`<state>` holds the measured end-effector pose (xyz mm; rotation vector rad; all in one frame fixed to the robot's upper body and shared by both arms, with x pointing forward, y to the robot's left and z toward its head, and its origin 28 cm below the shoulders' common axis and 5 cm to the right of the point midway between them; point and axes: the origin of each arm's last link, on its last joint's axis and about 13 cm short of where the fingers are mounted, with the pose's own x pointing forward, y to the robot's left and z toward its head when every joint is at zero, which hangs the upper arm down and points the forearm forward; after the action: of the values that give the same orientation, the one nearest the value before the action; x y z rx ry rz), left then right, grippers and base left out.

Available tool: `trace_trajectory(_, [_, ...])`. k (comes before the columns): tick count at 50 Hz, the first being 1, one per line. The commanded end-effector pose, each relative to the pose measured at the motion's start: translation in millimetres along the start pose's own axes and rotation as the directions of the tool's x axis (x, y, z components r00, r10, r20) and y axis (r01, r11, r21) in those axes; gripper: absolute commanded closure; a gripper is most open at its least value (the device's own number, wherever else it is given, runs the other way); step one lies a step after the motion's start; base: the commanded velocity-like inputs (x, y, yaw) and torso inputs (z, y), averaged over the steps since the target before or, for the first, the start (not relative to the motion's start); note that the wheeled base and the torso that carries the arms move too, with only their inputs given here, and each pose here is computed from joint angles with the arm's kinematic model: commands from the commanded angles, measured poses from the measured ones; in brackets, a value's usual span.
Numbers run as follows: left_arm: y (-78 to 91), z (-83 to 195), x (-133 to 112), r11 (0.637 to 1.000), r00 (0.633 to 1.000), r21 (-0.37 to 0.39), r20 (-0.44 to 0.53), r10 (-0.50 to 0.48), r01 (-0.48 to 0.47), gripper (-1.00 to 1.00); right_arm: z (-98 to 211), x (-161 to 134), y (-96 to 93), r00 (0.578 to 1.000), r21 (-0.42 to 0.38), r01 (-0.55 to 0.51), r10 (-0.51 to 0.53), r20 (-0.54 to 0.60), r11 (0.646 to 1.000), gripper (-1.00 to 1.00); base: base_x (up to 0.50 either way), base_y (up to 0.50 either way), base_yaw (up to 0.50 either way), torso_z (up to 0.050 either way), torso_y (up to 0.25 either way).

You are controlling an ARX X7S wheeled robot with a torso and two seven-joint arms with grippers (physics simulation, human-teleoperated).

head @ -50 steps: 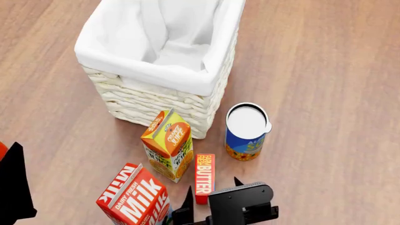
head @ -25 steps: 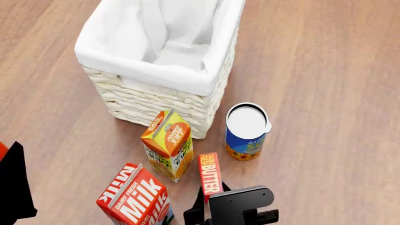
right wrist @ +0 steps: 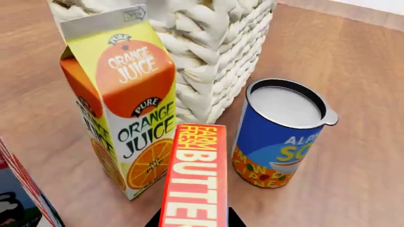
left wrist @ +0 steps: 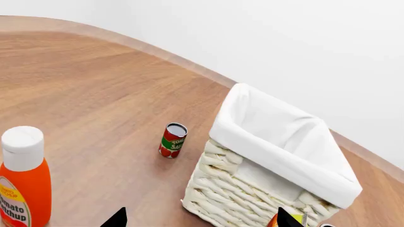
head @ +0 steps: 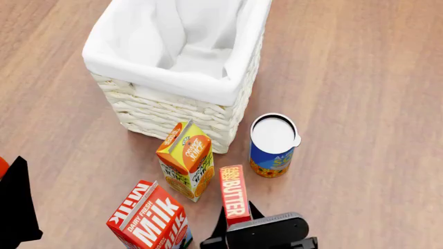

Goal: Pick up the butter and put it in the basket.

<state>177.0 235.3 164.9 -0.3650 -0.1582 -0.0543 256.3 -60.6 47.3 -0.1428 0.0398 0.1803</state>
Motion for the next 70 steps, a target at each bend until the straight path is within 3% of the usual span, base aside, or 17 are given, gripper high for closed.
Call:
trace_trajectory(1, [0.0, -1, 1, 1.0, 1.0, 0.001, 0.001, 0.0, 0.0, -1.0, 35, -17, -2.9, 0.994, -0.095, 0.032, -0.022, 0.103, 0.995, 1.0, 0.0, 0.0, 0.0, 0.0, 0.0])
trace_trajectory(35, [-2.2, -5, 4, 1.0, 1.0, 0.006, -0.003, 0.001, -0.001, -1.0, 122, -69, -28.4, 0.967, -0.286, 0.17, -0.104, 0.231, 0.943, 1.0, 0.0, 0.0, 0.0, 0.0, 0.001])
trace_trajectory(46, [-2.4, -7, 4, 1.0, 1.0, 0.007, -0.002, 0.001, -0.001, -1.0, 144, -82, -51.5, 0.951, -0.249, 0.228, -0.161, 0.263, 0.941, 1.0, 0.0, 0.0, 0.0, 0.001, 0.001])
trace_trajectory(59, [-0.9, -7, 7, 1.0, 1.0, 0.009, 0.001, 0.001, -0.001, -1.0, 168, -93, -77.5, 0.942, -0.276, 0.299, -0.235, 0.241, 0.914, 1.0, 0.0, 0.0, 0.0, 0.0, 0.002])
trace_trajectory(70, [0.9, -8, 8, 1.0, 1.0, 0.01, 0.001, 0.0, 0.0, -1.0, 198, -80, -93.6, 0.952, -0.305, 0.284, -0.23, 0.203, 0.909, 1.0, 0.0, 0.0, 0.0, 0.0, 0.001])
